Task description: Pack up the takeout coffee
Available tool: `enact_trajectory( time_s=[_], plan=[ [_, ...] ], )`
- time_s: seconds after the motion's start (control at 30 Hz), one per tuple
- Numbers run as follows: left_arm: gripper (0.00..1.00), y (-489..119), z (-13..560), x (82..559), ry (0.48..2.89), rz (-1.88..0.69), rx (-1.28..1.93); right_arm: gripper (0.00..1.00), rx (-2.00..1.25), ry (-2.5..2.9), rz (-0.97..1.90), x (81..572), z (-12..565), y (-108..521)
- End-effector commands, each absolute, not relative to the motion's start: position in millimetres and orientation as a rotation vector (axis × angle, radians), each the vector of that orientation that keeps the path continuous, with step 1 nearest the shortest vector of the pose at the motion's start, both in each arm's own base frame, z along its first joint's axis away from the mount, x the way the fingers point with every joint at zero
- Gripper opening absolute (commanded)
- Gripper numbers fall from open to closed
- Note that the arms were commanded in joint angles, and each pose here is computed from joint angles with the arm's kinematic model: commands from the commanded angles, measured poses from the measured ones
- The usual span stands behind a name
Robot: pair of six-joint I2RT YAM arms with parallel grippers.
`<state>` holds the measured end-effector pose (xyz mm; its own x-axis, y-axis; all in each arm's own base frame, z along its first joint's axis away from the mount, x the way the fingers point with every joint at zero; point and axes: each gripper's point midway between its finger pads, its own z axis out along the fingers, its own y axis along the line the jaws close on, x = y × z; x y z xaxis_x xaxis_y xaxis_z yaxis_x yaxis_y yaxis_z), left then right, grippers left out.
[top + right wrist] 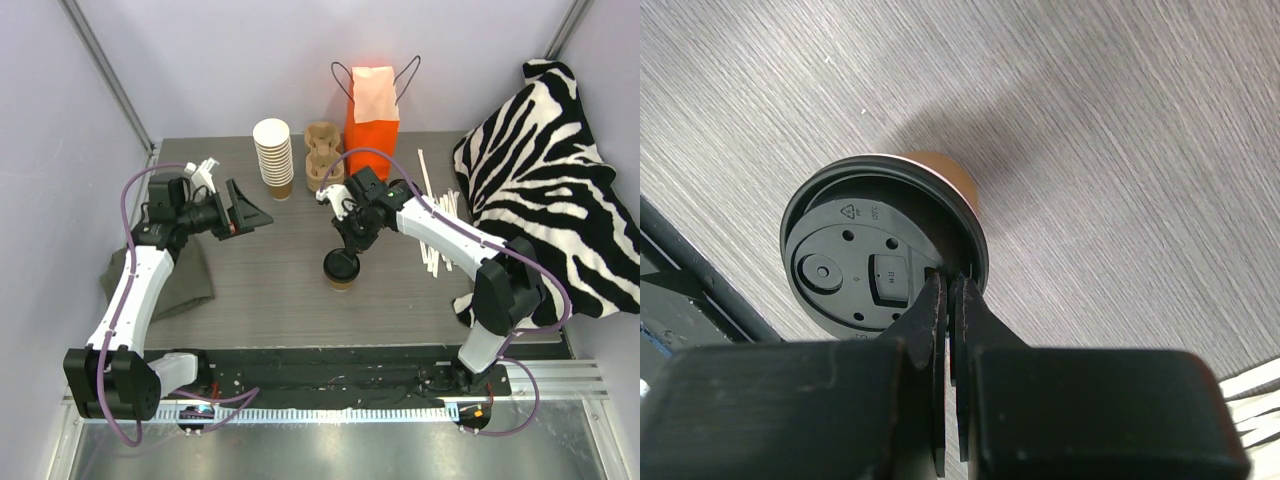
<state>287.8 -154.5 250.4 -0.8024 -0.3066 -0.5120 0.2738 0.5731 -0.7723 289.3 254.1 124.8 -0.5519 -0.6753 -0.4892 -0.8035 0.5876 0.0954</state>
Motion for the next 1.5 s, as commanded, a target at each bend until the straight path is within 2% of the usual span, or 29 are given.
enact_trajectory(
  time_s=[0.0,0.07,0.1,0.17,0.2,0.3,0.43,0.5,0.57,0.77,1.03,1.2,1.37,1.47],
  plan=[
    [0.98,-161.4,258.9,282.8,2.132,-1.265,0.086,0.02,-1.204,2.386,0.398,293.5,122.1,252.6],
    [0.93,-169.0,254.5,279.1,2.140,-1.292,0.124,0.02,-1.196,2.389,0.399,294.9,120.6,253.2],
    [0.83,-174.4,252.2,276.2,2.144,-1.307,0.145,0.02,-1.195,2.393,0.399,294.5,119.5,253.0],
    [0.70,-197.5,242.2,264.1,2.164,-1.363,0.218,0.02,-1.192,2.396,0.400,295.6,117.2,254.0],
    [0.57,-206.5,239.7,260.2,2.167,-1.377,0.250,0.01,-1.193,2.406,0.399,295.3,114.3,253.8],
    [0.37,-234.7,232.0,248.0,2.158,-1.382,0.360,0.01,-1.194,2.420,0.399,294.8,109.9,253.1],
    [0.22,-253.8,223.7,249.4,2.127,-1.303,0.431,0.01,-1.190,2.439,0.407,293.5,104.0,251.8],
    [0.13,-259.9,212.9,253.8,2.115,-1.168,0.516,0.01,-1.185,2.443,0.417,293.6,103.5,252.2],
    [0.10,-264.0,206.5,256.6,2.104,-1.007,0.631,0.01,-1.185,2.453,0.421,293.2,101.2,252.7],
    [0.01,-272.2,190.6,254.9,2.072,-0.773,0.858,0.01,-1.180,2.463,0.432,293.4,98.9,254.1],
    [0.00,-287.5,171.0,230.2,1.986,-0.618,1.144,0.01,-1.167,2.453,0.438,294.3,104.0,255.5],
    [0.00,-281.8,152.2,225.0,2.037,-0.534,1.233,0.02,-1.155,2.440,0.445,296.0,110.3,257.3],
    [0.00,-285.8,156.0,230.6,2.001,-0.471,1.286,0.06,-1.154,2.458,0.437,294.2,105.8,255.2],
    [0.00,-291.6,157.7,225.7,1.945,-0.465,1.331,0.13,-1.152,2.458,0.438,294.5,106.2,255.4]
  ],
)
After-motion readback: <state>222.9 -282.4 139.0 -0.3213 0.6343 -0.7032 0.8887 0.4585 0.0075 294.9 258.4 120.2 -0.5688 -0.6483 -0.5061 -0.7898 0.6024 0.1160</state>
